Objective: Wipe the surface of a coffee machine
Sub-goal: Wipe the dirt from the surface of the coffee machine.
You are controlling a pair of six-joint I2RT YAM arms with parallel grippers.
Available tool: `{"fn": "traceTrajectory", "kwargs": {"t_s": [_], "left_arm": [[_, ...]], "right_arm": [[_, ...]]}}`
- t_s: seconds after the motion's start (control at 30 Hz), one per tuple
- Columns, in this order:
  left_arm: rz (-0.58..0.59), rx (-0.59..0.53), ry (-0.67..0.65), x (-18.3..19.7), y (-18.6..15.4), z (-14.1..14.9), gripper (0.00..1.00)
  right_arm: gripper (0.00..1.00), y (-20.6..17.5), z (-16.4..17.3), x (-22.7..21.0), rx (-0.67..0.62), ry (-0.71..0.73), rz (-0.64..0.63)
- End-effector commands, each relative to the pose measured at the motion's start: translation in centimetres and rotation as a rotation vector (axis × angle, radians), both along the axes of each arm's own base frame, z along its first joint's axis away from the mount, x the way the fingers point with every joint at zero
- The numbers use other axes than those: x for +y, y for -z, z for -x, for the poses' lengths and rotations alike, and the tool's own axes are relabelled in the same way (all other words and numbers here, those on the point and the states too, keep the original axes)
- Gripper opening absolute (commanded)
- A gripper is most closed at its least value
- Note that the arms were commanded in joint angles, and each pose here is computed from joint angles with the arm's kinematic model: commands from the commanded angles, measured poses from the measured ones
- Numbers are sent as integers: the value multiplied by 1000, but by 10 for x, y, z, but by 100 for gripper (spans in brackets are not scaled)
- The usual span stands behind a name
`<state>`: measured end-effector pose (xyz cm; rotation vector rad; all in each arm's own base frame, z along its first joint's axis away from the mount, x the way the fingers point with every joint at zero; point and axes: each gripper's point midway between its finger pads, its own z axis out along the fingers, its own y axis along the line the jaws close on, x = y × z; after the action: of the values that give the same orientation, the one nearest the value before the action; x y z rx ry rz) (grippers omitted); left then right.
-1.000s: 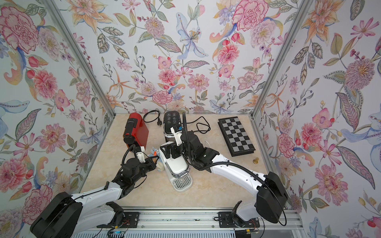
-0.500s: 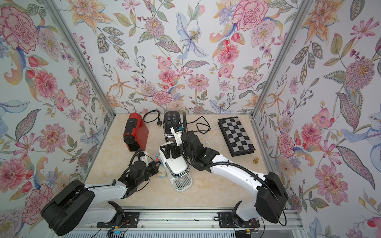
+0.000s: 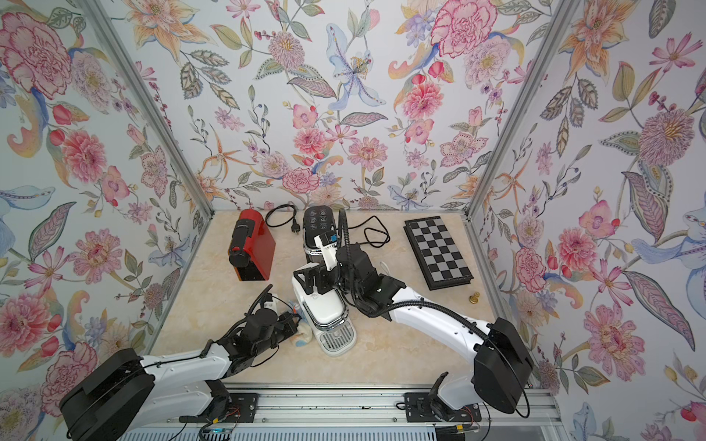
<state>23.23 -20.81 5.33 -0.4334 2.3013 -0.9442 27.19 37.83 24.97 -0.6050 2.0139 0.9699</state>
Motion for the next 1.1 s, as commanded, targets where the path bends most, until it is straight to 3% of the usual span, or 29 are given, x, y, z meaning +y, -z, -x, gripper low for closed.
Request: {"fn": "traceTrajectory", "kwargs": {"t_s": [0.0, 0.2, 0.63, 1.07], "left_arm": [[248, -34, 292, -69, -56, 32, 0], [284, -61, 330, -82, -77, 36, 0], [284, -322, 261, -66, -173, 9, 0], [311, -500, 240, -50, -257, 6, 0]], "right_arm": [[99, 149, 68, -18, 373, -150, 338], [100, 155, 67, -22, 382, -148, 343], [100, 172, 61, -33, 421, -141, 359], [100, 190, 56, -47, 456, -138, 384]]}}
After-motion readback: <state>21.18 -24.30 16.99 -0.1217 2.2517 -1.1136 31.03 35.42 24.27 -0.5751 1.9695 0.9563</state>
